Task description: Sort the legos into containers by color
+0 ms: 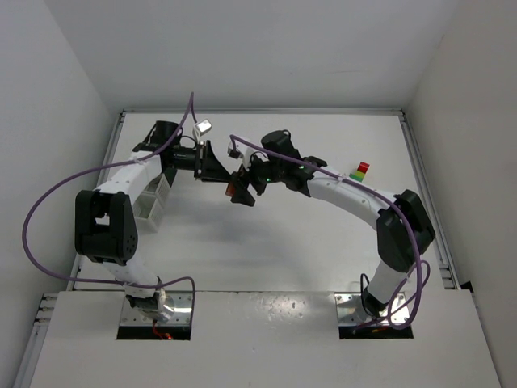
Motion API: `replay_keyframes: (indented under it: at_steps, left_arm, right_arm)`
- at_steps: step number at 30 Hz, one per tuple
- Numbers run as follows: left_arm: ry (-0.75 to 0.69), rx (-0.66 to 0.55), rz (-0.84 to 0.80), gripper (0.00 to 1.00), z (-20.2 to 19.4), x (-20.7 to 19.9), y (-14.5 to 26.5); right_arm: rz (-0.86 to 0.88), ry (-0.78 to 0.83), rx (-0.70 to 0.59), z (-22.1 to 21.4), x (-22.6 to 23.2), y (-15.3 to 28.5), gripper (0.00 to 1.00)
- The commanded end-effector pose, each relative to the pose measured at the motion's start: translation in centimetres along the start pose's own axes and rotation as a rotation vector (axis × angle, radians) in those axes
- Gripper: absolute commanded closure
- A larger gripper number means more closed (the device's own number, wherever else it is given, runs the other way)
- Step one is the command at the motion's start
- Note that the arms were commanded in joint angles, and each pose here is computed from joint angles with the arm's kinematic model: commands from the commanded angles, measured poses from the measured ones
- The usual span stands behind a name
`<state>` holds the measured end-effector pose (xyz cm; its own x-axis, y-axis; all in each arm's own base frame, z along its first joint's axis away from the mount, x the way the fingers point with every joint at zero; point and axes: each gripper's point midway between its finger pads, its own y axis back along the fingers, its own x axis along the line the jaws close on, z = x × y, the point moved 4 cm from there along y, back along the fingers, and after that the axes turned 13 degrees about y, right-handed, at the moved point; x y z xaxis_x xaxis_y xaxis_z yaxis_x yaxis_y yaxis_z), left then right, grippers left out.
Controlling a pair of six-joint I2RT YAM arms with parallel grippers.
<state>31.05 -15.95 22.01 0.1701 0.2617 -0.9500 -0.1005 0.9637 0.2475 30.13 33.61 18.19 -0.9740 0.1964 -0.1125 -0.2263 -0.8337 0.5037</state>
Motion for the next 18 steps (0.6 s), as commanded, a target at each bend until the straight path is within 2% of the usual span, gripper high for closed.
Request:
replay_keyframes:
  at_steps: [1,3,4,5,10,18]
  left_arm:
    - [-0.048,0.007,-0.072,0.91,0.07,-1.57,0.71]
    - [-0.048,0.007,-0.072,0.91,0.07,-1.57,0.71]
    - [-0.047,0.003,-0.064,0.93,0.13,-1.46,0.7]
    - [-0.047,0.003,-0.064,0.93,0.13,-1.46,0.7]
    - [-0.047,0.003,-0.064,0.93,0.13,-1.46,0.7]
    - [-0.03,0.003,-0.054,0.93,-0.17,-0.9,0.6]
  right_arm:
    - [-0.005,0.022,-0.024,0.67,-0.2,0.69,0.19]
    - [0.007,0.033,-0.03,0.74,-0.07,0.68,0.25]
    - [0.019,0.033,-0.036,0.82,0.09,0.67,0.36]
    - [0.019,0.033,-0.036,0.82,0.09,0.67,0.38]
    - [0.019,0.033,-0.036,0.82,0.09,0.67,0.29]
    - [0.012,0.053,-0.051,1.33,-0.19,0.71,0.26]
